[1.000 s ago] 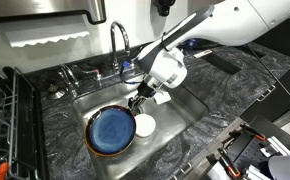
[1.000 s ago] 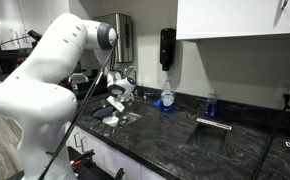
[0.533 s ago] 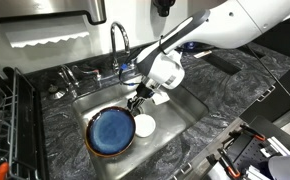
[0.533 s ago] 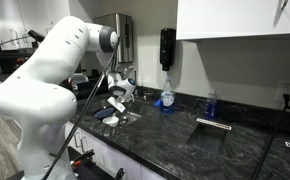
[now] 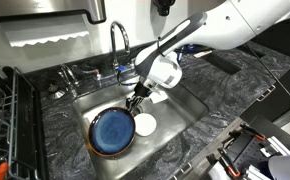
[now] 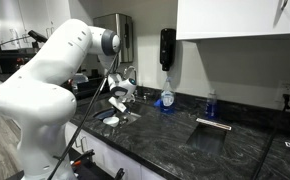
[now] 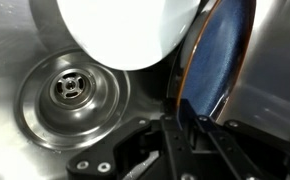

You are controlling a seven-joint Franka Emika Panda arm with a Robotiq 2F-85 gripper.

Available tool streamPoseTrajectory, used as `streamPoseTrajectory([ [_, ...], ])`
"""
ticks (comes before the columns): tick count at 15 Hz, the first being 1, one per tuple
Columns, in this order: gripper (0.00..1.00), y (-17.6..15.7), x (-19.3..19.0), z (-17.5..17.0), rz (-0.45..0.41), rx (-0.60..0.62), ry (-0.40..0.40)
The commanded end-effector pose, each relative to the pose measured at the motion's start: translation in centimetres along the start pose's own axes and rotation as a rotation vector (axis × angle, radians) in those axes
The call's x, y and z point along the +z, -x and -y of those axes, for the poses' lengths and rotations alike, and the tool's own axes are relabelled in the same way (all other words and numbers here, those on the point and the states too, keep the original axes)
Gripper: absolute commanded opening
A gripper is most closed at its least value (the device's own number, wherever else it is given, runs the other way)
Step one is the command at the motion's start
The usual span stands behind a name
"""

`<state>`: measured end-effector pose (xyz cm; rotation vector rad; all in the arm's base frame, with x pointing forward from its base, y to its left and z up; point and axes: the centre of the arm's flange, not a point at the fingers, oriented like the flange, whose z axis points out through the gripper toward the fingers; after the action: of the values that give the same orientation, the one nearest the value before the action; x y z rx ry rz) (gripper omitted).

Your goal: Pick up the plate from the counter and put it in the sink

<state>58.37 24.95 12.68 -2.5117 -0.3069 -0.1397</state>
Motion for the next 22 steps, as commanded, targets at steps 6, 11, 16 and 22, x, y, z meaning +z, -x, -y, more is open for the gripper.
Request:
streamPoseTrajectory([
  [6, 0.8, -1.9, -1.0, 2.0, -0.008, -0.003, -0.047],
  [11, 1.0, -1.2, -2.6, 3.3, 0.062, -0.041, 0.024],
  [16, 1.0, 0.1, -4.4, 4.7, 0.177, -0.117, 0.129],
  [22, 1.0, 3.2, -7.7, 7.0, 0.212, -0.263, 0.264],
])
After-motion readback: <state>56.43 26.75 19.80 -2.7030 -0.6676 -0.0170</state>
